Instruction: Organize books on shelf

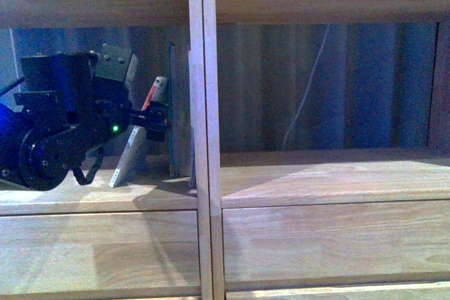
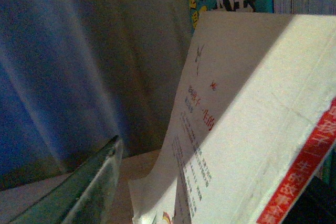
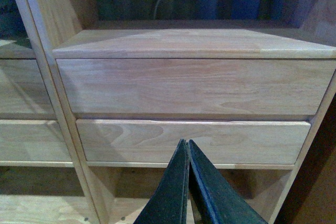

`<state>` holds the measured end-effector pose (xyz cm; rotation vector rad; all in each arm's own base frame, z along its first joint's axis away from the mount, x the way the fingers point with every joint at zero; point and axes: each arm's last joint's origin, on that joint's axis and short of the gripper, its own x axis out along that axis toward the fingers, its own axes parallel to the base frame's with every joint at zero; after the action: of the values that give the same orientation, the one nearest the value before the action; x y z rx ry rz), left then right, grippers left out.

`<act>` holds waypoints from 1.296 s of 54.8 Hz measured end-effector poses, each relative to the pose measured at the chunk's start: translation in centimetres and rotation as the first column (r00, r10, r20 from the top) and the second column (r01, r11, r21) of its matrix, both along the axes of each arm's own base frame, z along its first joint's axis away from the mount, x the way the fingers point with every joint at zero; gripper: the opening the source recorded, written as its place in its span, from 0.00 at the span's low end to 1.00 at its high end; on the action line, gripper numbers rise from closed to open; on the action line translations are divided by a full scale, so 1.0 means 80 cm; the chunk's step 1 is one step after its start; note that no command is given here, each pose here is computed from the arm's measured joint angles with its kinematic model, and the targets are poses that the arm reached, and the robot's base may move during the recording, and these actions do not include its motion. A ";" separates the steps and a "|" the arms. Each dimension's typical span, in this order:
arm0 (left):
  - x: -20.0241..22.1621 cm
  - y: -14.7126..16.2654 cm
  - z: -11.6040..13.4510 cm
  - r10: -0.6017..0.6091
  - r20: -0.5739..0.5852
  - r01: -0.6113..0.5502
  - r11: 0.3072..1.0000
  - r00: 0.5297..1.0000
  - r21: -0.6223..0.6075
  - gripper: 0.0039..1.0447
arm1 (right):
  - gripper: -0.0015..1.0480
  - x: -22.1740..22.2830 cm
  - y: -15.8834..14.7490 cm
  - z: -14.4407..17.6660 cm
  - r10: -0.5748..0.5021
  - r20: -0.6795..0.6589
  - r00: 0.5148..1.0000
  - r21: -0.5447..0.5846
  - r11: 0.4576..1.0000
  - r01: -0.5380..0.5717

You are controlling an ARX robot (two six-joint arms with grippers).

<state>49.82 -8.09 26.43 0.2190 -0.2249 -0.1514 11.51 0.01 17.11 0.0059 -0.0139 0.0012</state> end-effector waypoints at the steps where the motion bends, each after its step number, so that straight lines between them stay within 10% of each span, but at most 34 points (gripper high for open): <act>1: -0.002 0.001 0.002 0.003 -0.001 -0.003 1.000 1.000 -0.006 0.84 | 0.03 -0.001 0.000 0.000 0.000 0.000 1.000 0.000 1.000 0.000; 34: -0.226 0.060 0.048 0.157 -0.023 -0.158 0.958 0.987 -0.240 0.93 | 0.03 -0.022 0.000 -0.004 0.000 -0.005 1.000 0.000 1.000 0.000; 59: -0.480 0.061 -0.050 0.289 -0.190 -0.324 0.927 0.938 -0.188 0.93 | 0.03 -0.022 0.000 -0.004 0.000 -0.005 1.000 0.000 1.000 0.000; 71: -0.500 0.060 -0.122 0.178 -0.244 -0.220 0.963 0.953 -0.154 0.83 | 0.03 -0.022 0.000 -0.004 0.000 -0.005 1.000 0.000 1.000 0.000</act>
<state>9.80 -3.32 16.70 0.0429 0.0145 0.0459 9.72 0.01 16.77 0.0055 -0.0090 0.0012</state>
